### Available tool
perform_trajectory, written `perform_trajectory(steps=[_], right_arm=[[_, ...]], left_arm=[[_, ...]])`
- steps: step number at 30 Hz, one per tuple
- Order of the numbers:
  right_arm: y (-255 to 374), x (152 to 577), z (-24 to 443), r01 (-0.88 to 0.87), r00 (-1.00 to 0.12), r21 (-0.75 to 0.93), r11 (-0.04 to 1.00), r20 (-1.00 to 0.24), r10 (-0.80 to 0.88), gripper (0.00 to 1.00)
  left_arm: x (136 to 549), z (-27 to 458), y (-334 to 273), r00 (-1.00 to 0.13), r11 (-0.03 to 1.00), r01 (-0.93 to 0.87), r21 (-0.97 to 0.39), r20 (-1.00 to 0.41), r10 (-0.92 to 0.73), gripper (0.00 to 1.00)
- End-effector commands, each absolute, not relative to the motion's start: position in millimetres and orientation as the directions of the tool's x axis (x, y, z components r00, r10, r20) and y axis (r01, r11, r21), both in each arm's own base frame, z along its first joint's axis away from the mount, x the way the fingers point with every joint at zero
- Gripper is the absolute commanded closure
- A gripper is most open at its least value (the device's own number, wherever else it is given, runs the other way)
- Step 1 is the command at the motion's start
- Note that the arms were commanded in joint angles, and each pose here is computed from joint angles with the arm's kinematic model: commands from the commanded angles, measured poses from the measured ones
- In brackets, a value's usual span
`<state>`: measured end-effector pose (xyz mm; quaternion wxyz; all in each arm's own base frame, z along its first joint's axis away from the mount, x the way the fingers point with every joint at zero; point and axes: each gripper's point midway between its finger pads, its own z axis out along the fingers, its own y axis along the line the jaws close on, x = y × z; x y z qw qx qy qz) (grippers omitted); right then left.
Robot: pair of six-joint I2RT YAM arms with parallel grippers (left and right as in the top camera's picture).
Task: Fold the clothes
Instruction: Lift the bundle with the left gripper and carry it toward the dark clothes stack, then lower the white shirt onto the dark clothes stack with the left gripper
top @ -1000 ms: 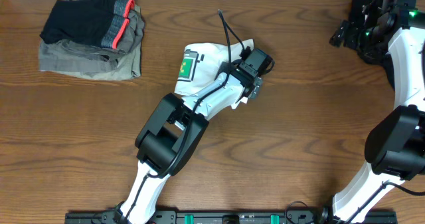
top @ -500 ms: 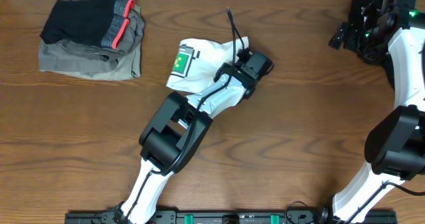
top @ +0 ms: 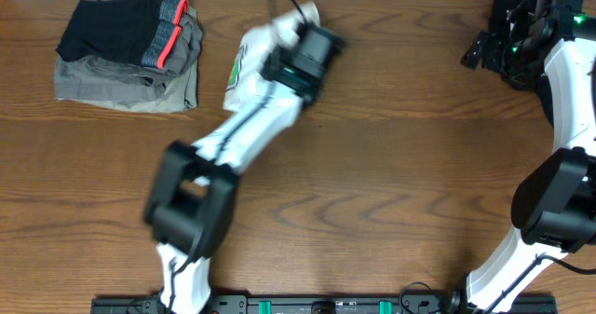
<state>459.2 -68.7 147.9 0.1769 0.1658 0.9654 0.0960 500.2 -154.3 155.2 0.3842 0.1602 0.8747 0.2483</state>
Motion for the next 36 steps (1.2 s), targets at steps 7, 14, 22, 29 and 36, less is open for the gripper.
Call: perform_trajectory(steps=[7, 14, 22, 29, 36], right_arm=[[-52.6, 464.3, 146.6, 0.241, -0.895, 0.239, 0.941, -0.321, 0.31, 0.01], [-40.9, 466.1, 146.8, 0.216, -0.902, 0.239, 0.947, -0.323, 0.287, 0.01], [-20.0, 466.9, 146.5, 0.174, -0.914, 0.239, 0.955, -0.321, 0.247, 0.01], [-0.9, 468.6, 146.9, 0.134, -0.922, 0.239, 0.962, -0.326, 0.21, 0.01], [16.1, 462.7, 142.7, 0.095, -0.938, 0.157, 0.983, -0.315, 0.141, 0.01]], left_arm=[[521.3, 311.4, -45.0, -0.488, 0.789, -0.206, 0.578, -0.76, 0.429, 0.94], [547.2, 332.7, 26.4, -0.456, 0.707, -0.2, 0.678, -0.703, 0.545, 0.94], [563.1, 343.1, 114.6, -0.363, 0.732, -0.203, 0.65, -0.744, 0.561, 0.94], [577.7, 319.1, 171.3, -0.39, 0.668, -0.245, 0.703, -0.702, 0.596, 0.94], [605.3, 257.1, 182.2, -0.445, 0.593, -0.173, 0.786, -0.6, 0.665, 0.94]])
